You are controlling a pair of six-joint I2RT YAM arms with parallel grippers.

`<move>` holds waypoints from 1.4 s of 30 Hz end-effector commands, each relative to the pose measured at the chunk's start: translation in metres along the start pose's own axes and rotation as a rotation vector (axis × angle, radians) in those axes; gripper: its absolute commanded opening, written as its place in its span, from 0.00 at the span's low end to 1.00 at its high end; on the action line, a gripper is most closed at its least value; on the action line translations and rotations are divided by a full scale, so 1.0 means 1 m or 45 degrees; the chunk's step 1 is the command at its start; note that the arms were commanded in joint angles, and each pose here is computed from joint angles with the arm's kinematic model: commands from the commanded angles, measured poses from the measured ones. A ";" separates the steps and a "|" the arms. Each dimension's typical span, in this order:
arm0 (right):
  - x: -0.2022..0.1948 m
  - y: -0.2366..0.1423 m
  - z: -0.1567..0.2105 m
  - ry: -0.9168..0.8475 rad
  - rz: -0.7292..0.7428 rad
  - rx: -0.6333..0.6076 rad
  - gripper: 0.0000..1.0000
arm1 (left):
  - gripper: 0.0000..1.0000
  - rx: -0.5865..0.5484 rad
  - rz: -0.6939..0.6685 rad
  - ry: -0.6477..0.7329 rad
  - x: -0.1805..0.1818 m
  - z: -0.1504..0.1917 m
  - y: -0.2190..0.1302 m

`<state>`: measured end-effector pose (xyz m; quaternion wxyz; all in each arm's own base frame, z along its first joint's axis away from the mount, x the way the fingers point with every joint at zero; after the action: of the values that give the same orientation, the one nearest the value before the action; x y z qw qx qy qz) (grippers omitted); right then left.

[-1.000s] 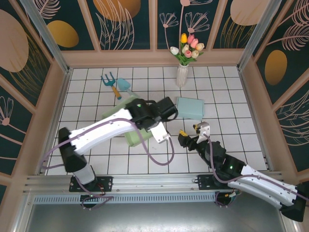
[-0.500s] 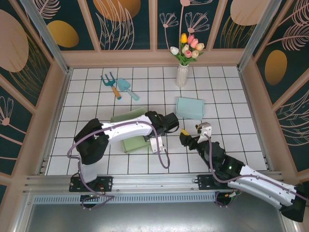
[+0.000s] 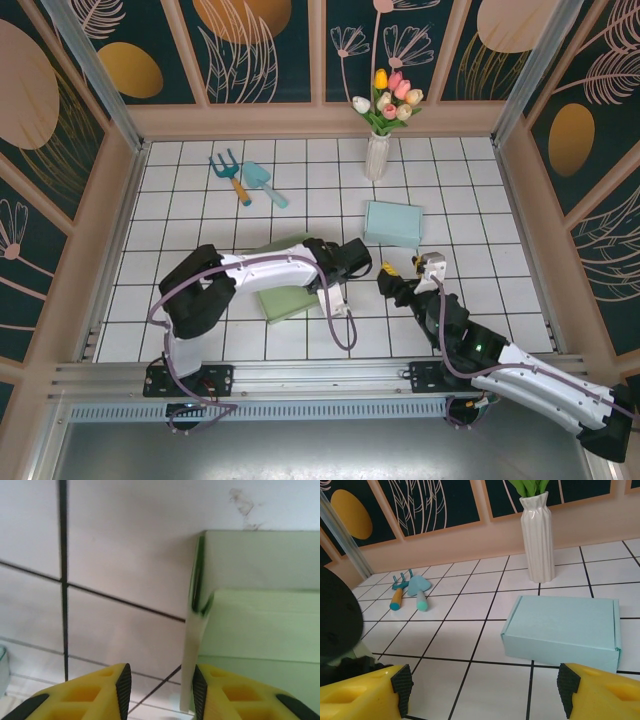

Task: Fold the paper box

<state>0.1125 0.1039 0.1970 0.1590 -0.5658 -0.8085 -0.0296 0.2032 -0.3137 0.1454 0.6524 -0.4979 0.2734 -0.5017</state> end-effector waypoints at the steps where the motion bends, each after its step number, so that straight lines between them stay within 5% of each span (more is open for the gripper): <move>1: -0.005 -0.001 0.001 0.031 0.038 -0.021 0.79 | 0.38 0.005 -0.164 -0.151 0.005 0.018 -0.044; 8: -0.006 -0.001 0.001 0.037 0.048 -0.026 0.79 | 0.40 -0.009 -0.460 -0.520 -0.009 0.038 -0.107; 12: -0.004 -0.001 -0.001 0.027 0.019 -0.022 0.79 | 0.46 0.018 -0.867 -1.155 -0.005 0.063 -0.140; 18: 0.005 0.002 -0.011 -0.004 -0.051 0.011 0.80 | 0.53 -0.595 -1.546 -2.014 -0.051 0.074 -0.190; 19: 0.008 0.003 -0.012 -0.006 -0.069 0.028 0.80 | 0.60 -0.686 -1.595 -2.152 -0.060 0.075 -0.193; 20: 0.012 0.004 -0.014 -0.014 -0.093 0.049 0.80 | 0.97 -0.753 -1.652 -2.364 -0.072 0.079 -0.198; 22: 0.019 0.009 -0.015 -0.026 -0.125 0.093 0.79 | 0.99 -0.708 -1.703 -2.845 -0.097 0.091 -0.203; 25: 0.032 0.020 -0.014 -0.046 -0.183 0.157 0.79 | 0.99 -0.671 -1.694 -3.296 -0.141 0.089 -0.198; 30: 0.055 0.045 -0.006 -0.073 -0.238 0.257 0.78 | 0.99 -1.071 -1.595 -3.530 -0.200 0.060 -0.159; 34: 0.069 0.061 0.003 -0.097 -0.297 0.327 0.74 | 0.99 -1.248 -1.582 -3.592 -0.230 0.047 -0.142; 39: 0.078 0.077 0.014 -0.181 -0.355 0.310 0.67 | 0.99 -1.008 -1.476 -3.614 -0.222 0.038 -0.111; 42: 0.079 0.087 0.015 -0.208 -0.378 0.323 0.65 | 0.90 -0.827 -1.448 -3.658 -0.214 0.035 -0.092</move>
<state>0.1549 0.1985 0.1720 0.1784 -0.4397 -0.8685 0.1431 0.1201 -0.1003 0.2300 -0.0539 -0.7108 -0.6465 0.2719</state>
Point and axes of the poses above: each hand's point on the last joint's axis, 136 mm out from that joint toward the fingers, its own y axis out along the fingers, its own x axis along the line the jaws close on, z = x × y, the point moved 10 cm from there along -y, back along the fingers, and after that the axes turned 2 degrees about y, right-handed, at the moved point
